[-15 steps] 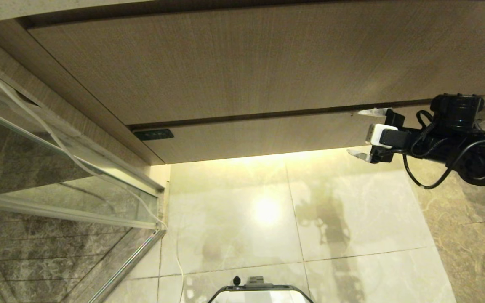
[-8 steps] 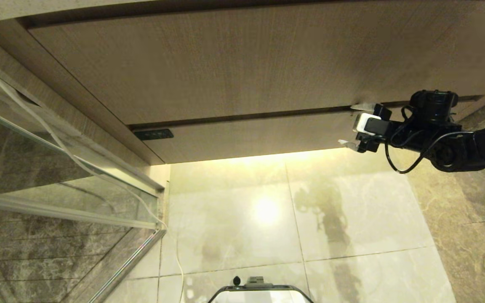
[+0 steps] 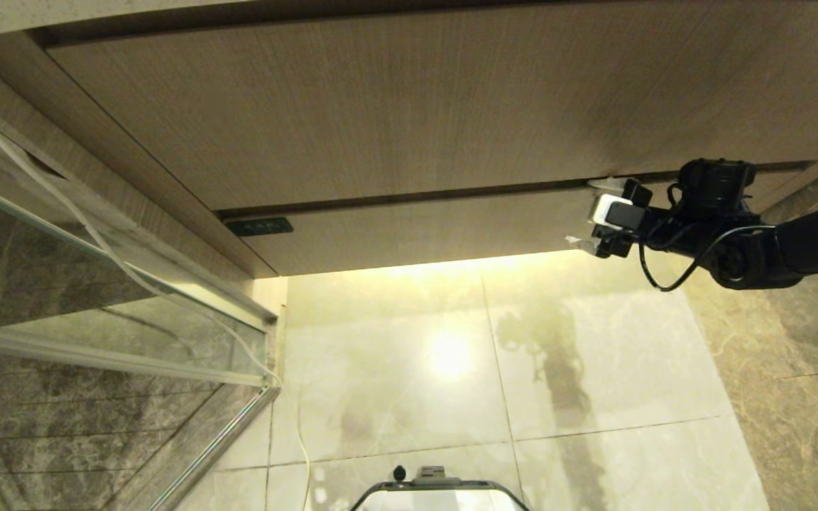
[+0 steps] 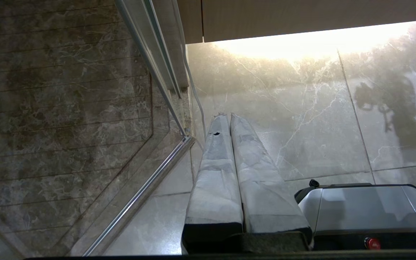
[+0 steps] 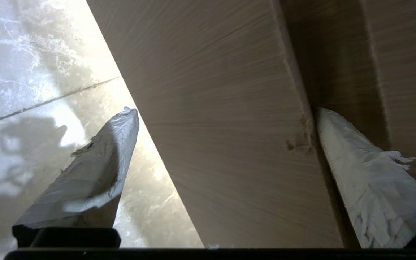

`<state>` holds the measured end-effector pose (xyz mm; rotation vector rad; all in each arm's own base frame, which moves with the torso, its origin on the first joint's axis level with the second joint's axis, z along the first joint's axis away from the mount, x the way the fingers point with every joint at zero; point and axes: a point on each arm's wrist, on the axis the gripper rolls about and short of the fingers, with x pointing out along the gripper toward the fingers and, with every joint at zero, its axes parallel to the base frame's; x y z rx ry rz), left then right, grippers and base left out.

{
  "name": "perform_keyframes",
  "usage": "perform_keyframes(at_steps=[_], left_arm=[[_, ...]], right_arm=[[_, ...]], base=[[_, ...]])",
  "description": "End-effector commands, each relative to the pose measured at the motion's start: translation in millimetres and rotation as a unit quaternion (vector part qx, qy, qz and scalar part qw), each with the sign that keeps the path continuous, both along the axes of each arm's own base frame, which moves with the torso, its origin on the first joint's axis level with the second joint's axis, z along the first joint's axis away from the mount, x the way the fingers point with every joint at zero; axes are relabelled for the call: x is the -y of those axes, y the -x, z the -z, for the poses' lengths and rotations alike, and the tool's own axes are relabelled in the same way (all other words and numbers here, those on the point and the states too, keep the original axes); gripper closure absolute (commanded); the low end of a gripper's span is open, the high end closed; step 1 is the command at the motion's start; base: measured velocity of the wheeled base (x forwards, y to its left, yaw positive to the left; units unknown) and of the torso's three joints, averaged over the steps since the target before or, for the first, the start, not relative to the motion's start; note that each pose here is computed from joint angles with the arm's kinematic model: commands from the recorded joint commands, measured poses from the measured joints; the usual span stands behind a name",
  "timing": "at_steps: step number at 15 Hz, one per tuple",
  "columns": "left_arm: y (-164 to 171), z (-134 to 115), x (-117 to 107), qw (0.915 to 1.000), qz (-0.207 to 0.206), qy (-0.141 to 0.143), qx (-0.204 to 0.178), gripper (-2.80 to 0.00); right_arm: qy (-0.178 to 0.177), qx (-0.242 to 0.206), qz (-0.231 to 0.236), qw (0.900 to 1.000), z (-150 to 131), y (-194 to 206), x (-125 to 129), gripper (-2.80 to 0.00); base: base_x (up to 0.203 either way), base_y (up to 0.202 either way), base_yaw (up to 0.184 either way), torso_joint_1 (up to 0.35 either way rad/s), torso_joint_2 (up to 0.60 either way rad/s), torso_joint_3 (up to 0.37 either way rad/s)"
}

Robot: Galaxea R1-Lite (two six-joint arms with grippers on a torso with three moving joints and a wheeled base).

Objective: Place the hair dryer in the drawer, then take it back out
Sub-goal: Pull open the drawer

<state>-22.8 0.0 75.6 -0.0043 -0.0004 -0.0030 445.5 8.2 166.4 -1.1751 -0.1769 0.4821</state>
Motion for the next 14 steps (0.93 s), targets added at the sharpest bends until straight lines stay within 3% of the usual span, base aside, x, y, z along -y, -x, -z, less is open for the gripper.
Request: perform_keyframes(at_steps=[1, 3, 6, 8, 10, 14], left_arm=[[0.0, -0.1, 0.0, 1.0000, 0.000, 0.000, 0.001, 0.00], [0.0, -0.1, 0.0, 1.0000, -0.001, 0.000, 0.001, 0.00], [0.0, -0.1, 0.0, 1.0000, 0.000, 0.000, 0.001, 0.00], [0.0, -0.1, 0.0, 1.0000, 0.000, 0.000, 0.001, 0.00], [0.0, -0.1, 0.0, 1.0000, 0.000, 0.000, 0.001, 0.00], [0.0, -0.1, 0.0, 1.0000, 0.000, 0.000, 0.001, 0.00]], right_arm=[[0.007, -0.038, 0.026, 0.999, 10.0, 1.0, 2.8, -2.80], [0.015, -0.085, 0.063, 0.994, 16.6, 3.0, 4.2, -2.80], [0.017, -0.098, 0.069, 0.993, 18.0, 6.3, 4.8, -2.80], [-0.005, -0.121, 0.082, 0.989, 17.3, 12.0, 5.1, -2.80], [-0.005, -0.134, 0.105, 0.985, 16.9, 17.5, 6.0, -2.80], [-0.006, -0.155, 0.109, 0.982, 18.4, 30.0, 6.0, -2.80]], base=[[0.000, 0.000, 0.000, 0.000, 0.00, 0.000], [0.000, 0.000, 0.000, 0.000, 0.00, 0.000], [0.000, 0.000, 0.000, 0.000, 0.00, 0.000], [0.000, 0.000, 0.000, 0.000, 0.00, 0.000], [0.000, 0.000, 0.000, 0.000, 0.00, 0.000], [0.000, 0.000, 0.000, 0.000, 0.00, 0.000]])
